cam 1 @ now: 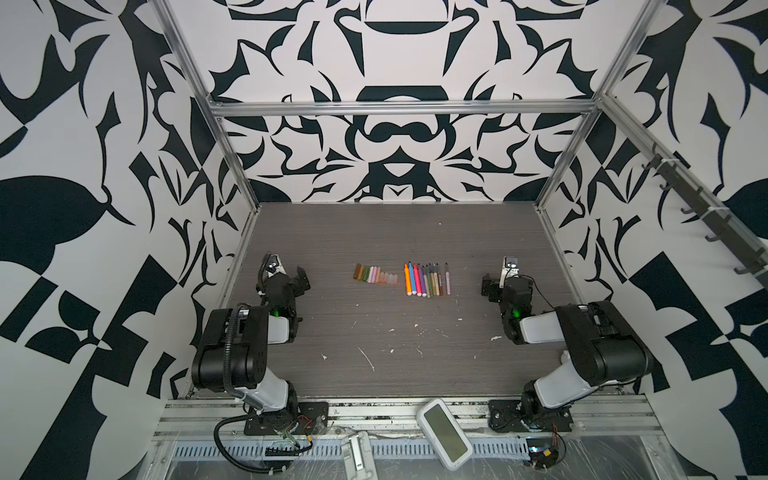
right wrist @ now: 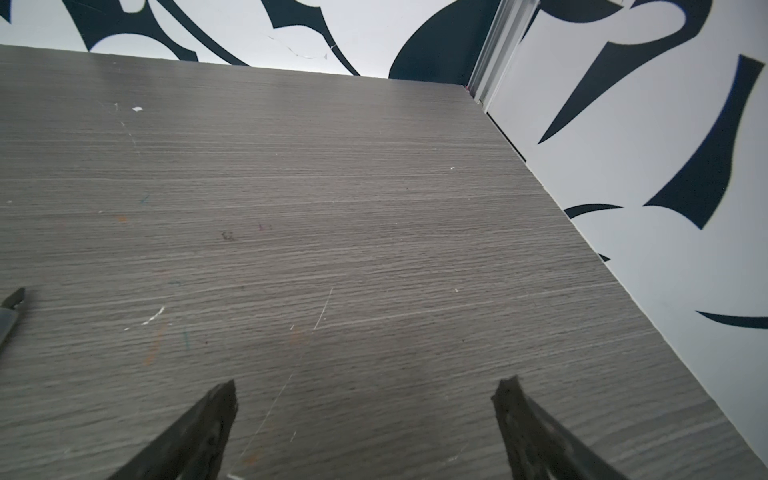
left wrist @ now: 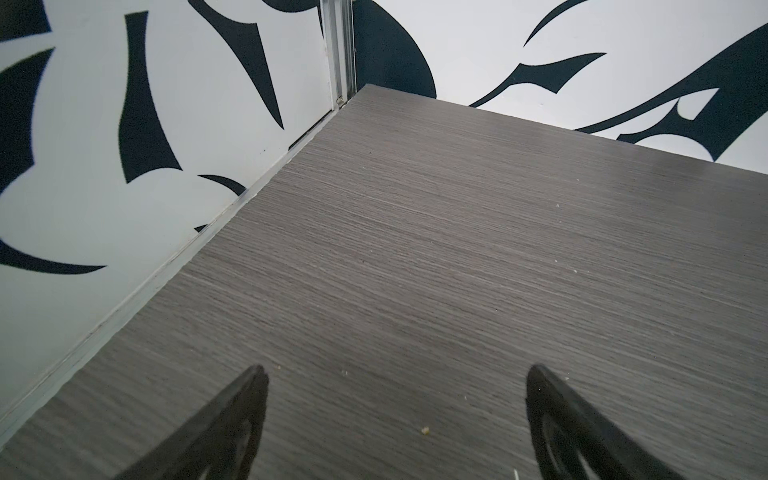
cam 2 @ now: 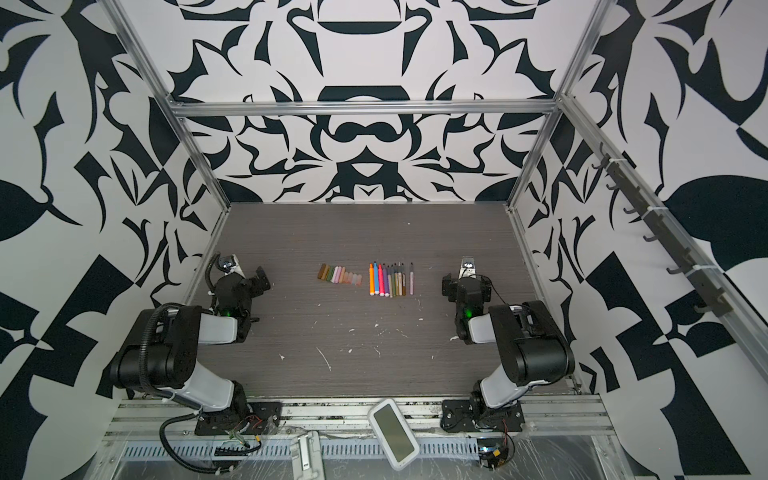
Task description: Open the pen caps
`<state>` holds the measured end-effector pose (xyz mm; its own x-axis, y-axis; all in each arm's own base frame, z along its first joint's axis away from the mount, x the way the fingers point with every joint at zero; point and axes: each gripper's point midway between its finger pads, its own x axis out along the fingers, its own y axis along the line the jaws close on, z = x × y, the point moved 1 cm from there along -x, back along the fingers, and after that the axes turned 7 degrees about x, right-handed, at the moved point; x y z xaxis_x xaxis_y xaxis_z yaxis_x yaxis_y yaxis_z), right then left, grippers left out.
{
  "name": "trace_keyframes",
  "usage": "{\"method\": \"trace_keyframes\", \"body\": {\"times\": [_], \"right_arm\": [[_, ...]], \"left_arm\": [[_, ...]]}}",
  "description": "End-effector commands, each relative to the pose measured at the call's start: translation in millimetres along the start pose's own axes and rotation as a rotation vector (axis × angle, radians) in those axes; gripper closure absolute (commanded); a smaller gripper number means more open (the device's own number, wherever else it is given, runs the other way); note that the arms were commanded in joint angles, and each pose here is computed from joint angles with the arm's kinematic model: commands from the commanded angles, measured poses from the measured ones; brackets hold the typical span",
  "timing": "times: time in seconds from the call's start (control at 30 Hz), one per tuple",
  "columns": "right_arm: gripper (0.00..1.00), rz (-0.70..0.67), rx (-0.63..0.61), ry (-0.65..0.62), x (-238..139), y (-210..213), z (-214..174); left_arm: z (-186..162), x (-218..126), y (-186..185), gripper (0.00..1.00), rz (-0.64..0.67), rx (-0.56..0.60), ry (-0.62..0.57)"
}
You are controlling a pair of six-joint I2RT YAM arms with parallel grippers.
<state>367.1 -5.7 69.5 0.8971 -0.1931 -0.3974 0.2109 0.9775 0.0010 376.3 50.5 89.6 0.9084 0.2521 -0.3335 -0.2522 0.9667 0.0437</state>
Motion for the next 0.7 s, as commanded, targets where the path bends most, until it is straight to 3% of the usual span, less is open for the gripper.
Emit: {"method": "trace_keyframes", "body": {"times": [0.0, 0.07, 0.17, 0.3, 0.4, 0.5, 0.6, 0.67], "right_arm": [[0.00, 0.071, -0.006, -0.037, 1, 13, 16], [0.00, 0.061, 0.023, -0.037, 2, 7, 17], [0.00, 0.044, 0.029, -0.036, 2, 3, 17], [0.00, 0.212, -0.030, -0.034, -6, 29, 13], [0.00, 0.095, 0.033, -0.029, 3, 11, 17], [0.00, 0.063, 0.030, -0.034, 2, 5, 17], [0.00, 0.177, -0.014, -0.021, -1, 24, 14], [0.00, 0.204, -0.023, -0.032, -4, 27, 14]], "left_arm": [[7, -2, -16, 0.01, -0.109, 0.041, -0.027], [6, -4, -32, 0.01, -0.202, 0.093, -0.028], [5, -1, -29, 0.01, -0.188, 0.088, -0.019], [7, 2, -17, 0.01, -0.109, 0.057, -0.012], [6, 2, -16, 0.01, -0.107, 0.053, -0.009], [7, 1, -17, 0.01, -0.108, 0.049, -0.015], [6, -5, -33, 0.01, -0.217, 0.094, -0.034], [6, -2, -30, 0.01, -0.194, 0.089, -0.021]]}}
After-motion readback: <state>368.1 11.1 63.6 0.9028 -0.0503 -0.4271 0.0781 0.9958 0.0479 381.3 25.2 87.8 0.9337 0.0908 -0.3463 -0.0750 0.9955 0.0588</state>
